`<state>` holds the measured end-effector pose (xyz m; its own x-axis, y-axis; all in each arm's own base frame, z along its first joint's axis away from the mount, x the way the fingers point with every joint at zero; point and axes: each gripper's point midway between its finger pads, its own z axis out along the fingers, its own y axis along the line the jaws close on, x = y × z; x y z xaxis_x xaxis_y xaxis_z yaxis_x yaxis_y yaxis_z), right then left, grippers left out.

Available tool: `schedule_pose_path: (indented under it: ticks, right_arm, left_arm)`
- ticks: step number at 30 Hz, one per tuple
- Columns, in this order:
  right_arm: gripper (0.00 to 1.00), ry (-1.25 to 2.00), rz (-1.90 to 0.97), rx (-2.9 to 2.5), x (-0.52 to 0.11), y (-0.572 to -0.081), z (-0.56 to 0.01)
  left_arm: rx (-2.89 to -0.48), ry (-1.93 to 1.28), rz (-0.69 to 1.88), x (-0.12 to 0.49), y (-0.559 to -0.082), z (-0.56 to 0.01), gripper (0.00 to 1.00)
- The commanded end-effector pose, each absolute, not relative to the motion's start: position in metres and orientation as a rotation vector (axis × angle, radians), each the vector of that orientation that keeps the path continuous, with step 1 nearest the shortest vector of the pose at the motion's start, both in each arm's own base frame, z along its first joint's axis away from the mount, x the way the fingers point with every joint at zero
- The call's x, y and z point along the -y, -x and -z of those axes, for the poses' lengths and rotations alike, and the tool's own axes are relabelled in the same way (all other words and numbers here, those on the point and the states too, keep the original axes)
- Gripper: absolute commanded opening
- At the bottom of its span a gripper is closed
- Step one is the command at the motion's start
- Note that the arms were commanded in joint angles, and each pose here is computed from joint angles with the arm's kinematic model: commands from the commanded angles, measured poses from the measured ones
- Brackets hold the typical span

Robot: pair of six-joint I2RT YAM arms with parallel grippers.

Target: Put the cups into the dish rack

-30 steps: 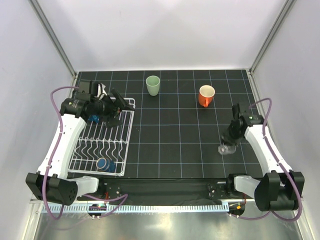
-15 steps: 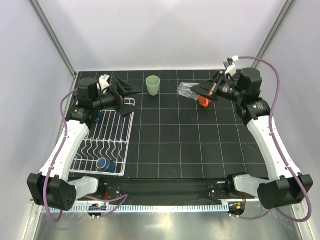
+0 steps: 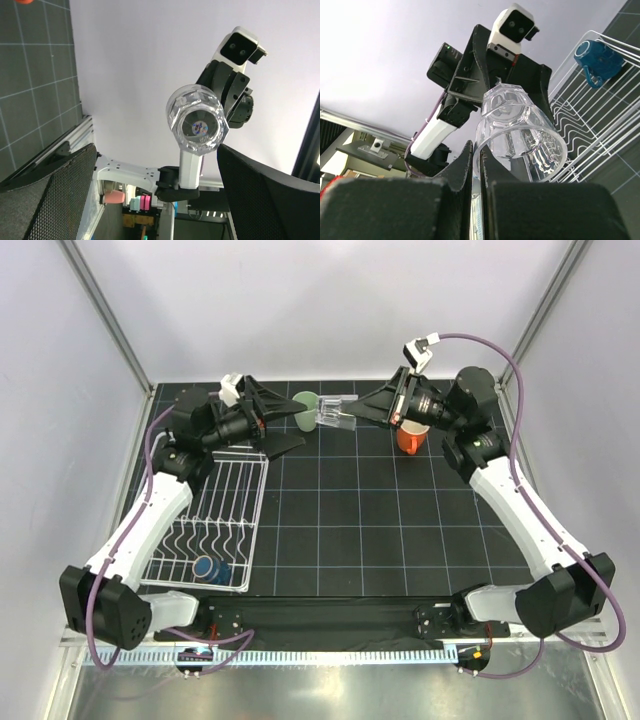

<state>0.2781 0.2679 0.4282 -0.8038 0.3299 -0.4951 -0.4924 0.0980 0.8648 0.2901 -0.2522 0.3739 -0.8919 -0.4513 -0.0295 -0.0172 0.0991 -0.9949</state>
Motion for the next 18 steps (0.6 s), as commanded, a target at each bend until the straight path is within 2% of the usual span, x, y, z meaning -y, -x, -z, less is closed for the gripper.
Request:
schedule_pose_path:
  ticks: [1, 14, 18]
  right_arm:
    - [0.04, 0.282, -1.816, -1.667, -0.273, -0.263, -0.459]
    - [0.04, 0.314, -1.884, -1.724, -0.297, -0.265, -0.448]
    - [0.04, 0.316, -1.894, -1.732, -0.3, -0.266, -0.446]
  left_arm:
    - [-1.938, 0.323, 1.949, 0.259, -0.286, -0.412, 1.0]
    - [-1.882, 0.279, 2.053, 0.27, -0.284, -0.43, 1.0]
    - [-1.883, 0.271, 2.056, 0.27, -0.283, -0.43, 0.94]
